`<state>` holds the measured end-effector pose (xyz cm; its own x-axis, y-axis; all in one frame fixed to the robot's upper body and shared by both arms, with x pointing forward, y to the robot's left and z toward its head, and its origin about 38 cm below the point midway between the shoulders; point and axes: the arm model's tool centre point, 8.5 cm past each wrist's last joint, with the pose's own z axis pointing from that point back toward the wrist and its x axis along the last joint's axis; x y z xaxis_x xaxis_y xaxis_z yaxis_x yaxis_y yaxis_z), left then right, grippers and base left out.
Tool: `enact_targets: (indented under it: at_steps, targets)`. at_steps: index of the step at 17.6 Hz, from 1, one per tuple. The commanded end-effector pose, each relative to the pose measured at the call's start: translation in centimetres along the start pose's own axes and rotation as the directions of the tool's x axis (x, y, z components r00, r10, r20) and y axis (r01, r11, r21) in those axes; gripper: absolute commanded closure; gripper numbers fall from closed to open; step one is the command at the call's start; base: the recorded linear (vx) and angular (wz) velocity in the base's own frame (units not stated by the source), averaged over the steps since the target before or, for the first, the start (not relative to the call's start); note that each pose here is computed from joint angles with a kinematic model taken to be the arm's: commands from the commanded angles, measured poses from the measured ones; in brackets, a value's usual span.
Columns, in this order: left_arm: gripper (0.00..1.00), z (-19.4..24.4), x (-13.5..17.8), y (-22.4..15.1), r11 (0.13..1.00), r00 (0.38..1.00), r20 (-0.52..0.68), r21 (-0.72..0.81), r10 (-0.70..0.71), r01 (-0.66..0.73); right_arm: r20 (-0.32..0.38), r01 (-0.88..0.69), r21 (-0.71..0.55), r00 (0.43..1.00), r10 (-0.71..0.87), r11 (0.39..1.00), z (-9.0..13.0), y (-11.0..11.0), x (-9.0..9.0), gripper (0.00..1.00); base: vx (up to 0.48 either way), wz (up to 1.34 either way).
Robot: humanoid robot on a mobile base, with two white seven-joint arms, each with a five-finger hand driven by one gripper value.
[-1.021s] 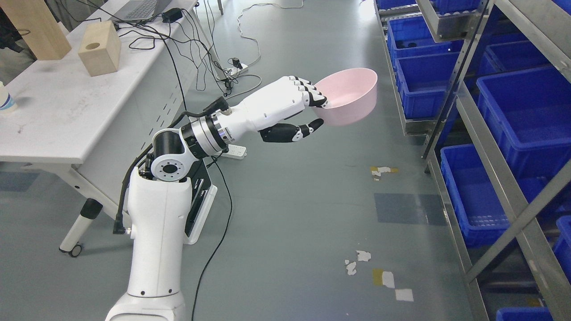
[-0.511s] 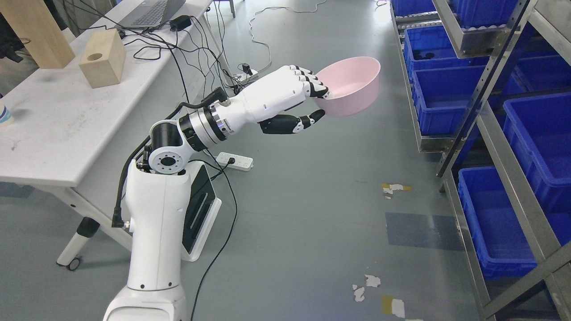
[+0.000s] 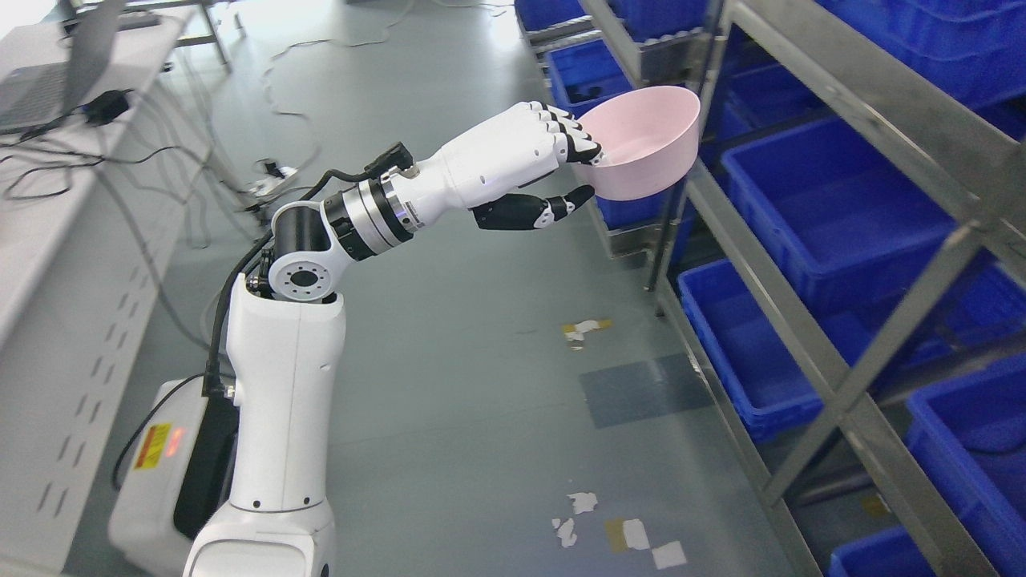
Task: Stack pink IKEA bowl on shelf middle layer
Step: 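Hold the pink bowl raised in the left hand while the robot turns, then move the held bowl over the pink bowl on the frog tray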
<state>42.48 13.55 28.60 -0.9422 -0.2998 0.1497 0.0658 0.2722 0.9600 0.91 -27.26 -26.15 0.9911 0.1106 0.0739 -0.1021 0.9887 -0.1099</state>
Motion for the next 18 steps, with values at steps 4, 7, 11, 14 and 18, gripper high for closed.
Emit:
enact_targets:
  at_steps: [4,7,11,14,18]
  targets:
    - [0.99,-1.6,-1.7,7.2,0.984,0.983,-0.032,-0.015,-0.179,0.178,-0.008,-0.002,-0.019,1.000,0.002,1.000,0.0,-1.0,-1.0,0.00,0.092,-1.19]
    - [0.99,-1.3,-4.2,5.1,0.972,0.975,-0.127,-0.174,-0.183,0.159,-0.008,-0.002,-0.019,1.000,0.002,1.000,0.0,-1.0,-1.0,0.00,0.053,-1.20]
    - [0.99,-2.3,-5.0,7.0,0.939,0.947,-0.164,-0.255,-0.276,0.230,-0.008,-0.002,-0.019,1.000,0.002,1.000,0.0,-1.0,-1.0,0.00,0.055,-1.12]
    - [0.99,-3.1,-5.4,9.0,0.914,0.922,-0.183,-0.292,-0.341,0.281,-0.008,-0.002,-0.019,1.000,0.002,1.000,0.0,-1.0,-1.0,0.00,0.077,-1.15]
    - [0.99,-2.9,-5.5,7.9,0.885,0.910,-0.194,-0.374,-0.366,0.276,-0.008,-0.002,-0.019,1.000,0.002,1.000,0.0,-1.0,-1.0,0.00,0.084,-0.79]
